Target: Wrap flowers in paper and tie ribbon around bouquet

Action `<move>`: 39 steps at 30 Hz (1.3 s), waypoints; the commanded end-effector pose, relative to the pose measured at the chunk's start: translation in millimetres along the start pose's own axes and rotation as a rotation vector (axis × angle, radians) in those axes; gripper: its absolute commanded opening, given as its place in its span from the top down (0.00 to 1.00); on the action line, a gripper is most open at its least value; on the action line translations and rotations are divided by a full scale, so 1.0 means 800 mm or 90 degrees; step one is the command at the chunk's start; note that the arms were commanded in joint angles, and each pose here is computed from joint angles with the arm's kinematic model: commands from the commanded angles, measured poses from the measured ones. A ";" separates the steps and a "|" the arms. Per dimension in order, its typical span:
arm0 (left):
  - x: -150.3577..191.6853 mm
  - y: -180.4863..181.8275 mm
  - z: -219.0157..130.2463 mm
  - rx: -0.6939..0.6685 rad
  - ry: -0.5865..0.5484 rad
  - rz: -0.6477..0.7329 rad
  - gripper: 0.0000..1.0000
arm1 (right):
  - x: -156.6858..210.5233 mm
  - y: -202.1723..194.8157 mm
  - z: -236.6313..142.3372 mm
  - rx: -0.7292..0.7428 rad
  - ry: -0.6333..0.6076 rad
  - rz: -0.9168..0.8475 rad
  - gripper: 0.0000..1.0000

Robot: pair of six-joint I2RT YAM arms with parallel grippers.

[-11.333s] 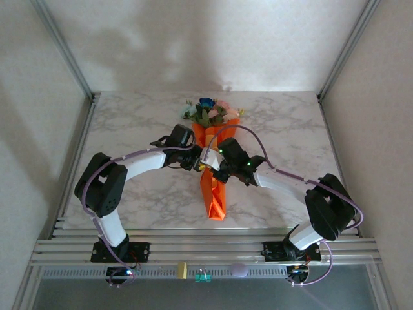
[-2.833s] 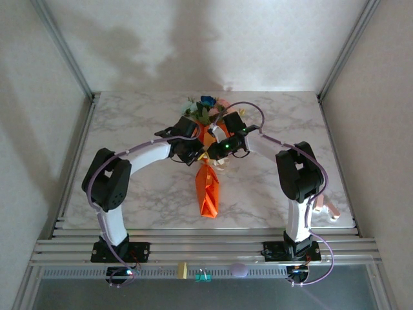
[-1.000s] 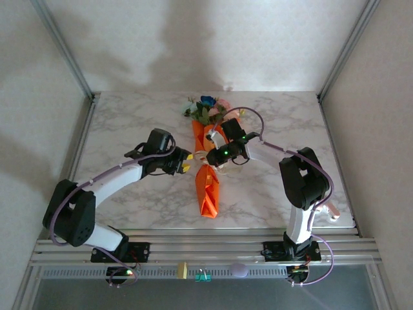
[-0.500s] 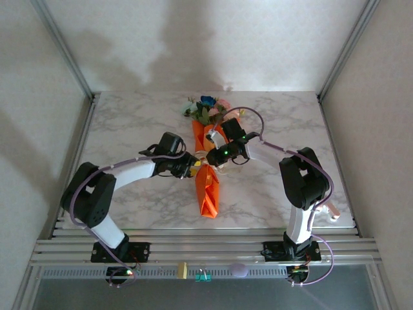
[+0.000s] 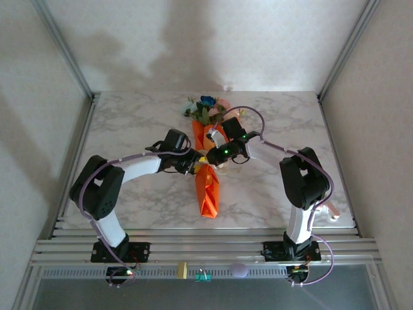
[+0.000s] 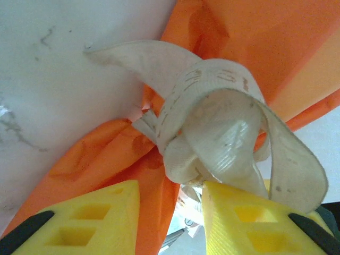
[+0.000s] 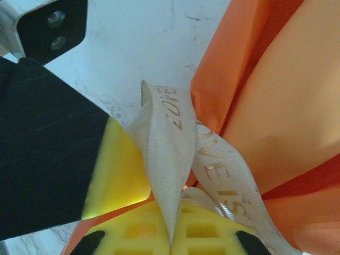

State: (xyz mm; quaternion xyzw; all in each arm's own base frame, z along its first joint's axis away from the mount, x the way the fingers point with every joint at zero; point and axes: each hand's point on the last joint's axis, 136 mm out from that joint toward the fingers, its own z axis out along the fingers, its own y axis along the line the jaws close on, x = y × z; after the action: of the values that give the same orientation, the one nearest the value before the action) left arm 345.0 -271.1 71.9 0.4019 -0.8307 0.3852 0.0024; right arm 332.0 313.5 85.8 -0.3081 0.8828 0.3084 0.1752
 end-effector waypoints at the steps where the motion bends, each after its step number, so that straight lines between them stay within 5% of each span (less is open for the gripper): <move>1: -0.005 -0.010 0.005 0.005 -0.014 0.019 0.67 | -0.006 0.005 -0.004 -0.017 -0.002 0.012 1.00; 19: -0.020 -0.013 0.001 0.007 -0.062 0.018 0.95 | -0.005 0.005 -0.003 -0.021 0.000 0.014 1.00; 24: -0.009 -0.014 -0.012 0.042 -0.049 -0.008 0.70 | -0.003 0.002 -0.003 -0.023 0.001 0.021 1.00; 39: 0.002 -0.025 0.006 0.070 -0.010 -0.038 0.69 | -0.003 0.002 -0.001 -0.053 -0.002 0.058 1.00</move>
State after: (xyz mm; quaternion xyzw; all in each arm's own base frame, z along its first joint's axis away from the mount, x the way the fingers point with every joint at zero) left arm 353.7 -274.9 80.0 0.4300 -0.8010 0.4162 -0.0187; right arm 331.5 312.3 86.8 -0.2802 0.8839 0.3415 0.1536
